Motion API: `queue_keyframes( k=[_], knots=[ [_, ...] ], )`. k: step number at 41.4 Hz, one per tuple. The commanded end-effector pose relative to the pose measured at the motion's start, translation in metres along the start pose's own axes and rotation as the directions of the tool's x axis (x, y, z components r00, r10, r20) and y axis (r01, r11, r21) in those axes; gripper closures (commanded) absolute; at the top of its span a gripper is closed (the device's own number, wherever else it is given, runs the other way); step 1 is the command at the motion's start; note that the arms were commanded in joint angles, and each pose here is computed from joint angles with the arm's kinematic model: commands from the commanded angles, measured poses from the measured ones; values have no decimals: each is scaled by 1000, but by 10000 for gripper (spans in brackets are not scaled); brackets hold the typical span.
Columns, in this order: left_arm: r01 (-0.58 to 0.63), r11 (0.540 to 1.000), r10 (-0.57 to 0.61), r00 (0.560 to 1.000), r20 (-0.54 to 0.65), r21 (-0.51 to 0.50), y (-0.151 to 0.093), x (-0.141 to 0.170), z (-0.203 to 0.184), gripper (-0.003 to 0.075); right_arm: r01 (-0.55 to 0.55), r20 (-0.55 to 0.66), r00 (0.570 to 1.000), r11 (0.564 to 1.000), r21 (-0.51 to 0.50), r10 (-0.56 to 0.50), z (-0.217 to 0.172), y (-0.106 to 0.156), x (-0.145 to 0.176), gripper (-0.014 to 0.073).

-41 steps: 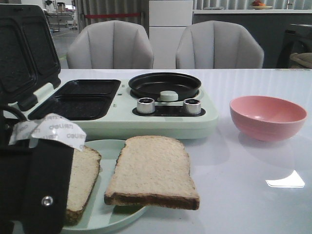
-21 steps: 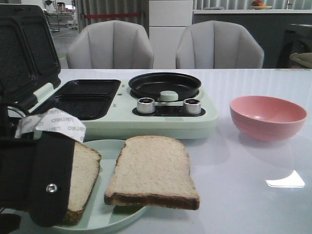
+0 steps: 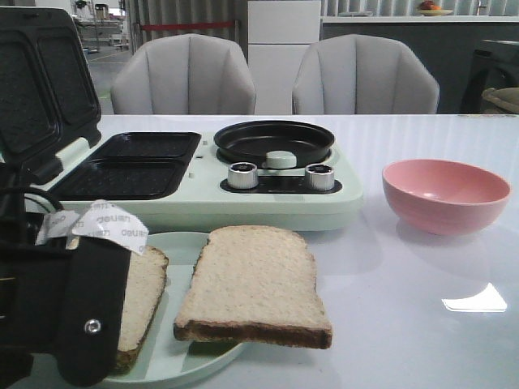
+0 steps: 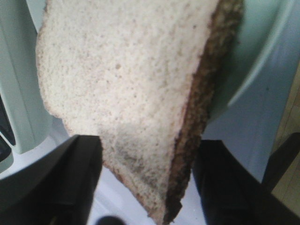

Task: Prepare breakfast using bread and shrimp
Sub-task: 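Grasp the bread slice nearest the left gripper and lift it, then carry the held bread slice over the sandwich maker's farther plate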

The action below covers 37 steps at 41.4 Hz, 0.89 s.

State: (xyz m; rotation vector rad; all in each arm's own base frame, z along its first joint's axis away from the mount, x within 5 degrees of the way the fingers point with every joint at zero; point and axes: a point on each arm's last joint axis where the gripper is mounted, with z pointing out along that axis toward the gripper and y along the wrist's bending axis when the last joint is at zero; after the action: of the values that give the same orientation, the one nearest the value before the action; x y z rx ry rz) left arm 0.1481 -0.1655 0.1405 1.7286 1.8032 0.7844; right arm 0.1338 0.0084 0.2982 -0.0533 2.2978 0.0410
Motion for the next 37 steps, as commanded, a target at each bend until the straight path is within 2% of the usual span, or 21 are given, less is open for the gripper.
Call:
queue_keyframes(
  k=[1,9,16,28,37],
  knots=[
    [28,999,-28,1000,1,-44,9,-1,-4,354,20,95,995,1000,5,-21,-7,0,-14,46],
    [3,999,-2,1000,21,-50,5,-6,-9,515,20,94,995,1000,5,-21,-7,0,-14,46],
    [-8,997,8,1000,2,-78,4,-5,-12,608,20,94,995,1000,5,-21,-7,0,-14,46],
    [6,988,-5,1000,8,-155,12,-3,-27,620,20,94,995,1000,5,-21,-7,0,-14,46],
    [25,960,-29,1000,-11,-280,25,4,-44,619,20,94,995,1000,5,-21,-7,0,-14,46]
  ],
)
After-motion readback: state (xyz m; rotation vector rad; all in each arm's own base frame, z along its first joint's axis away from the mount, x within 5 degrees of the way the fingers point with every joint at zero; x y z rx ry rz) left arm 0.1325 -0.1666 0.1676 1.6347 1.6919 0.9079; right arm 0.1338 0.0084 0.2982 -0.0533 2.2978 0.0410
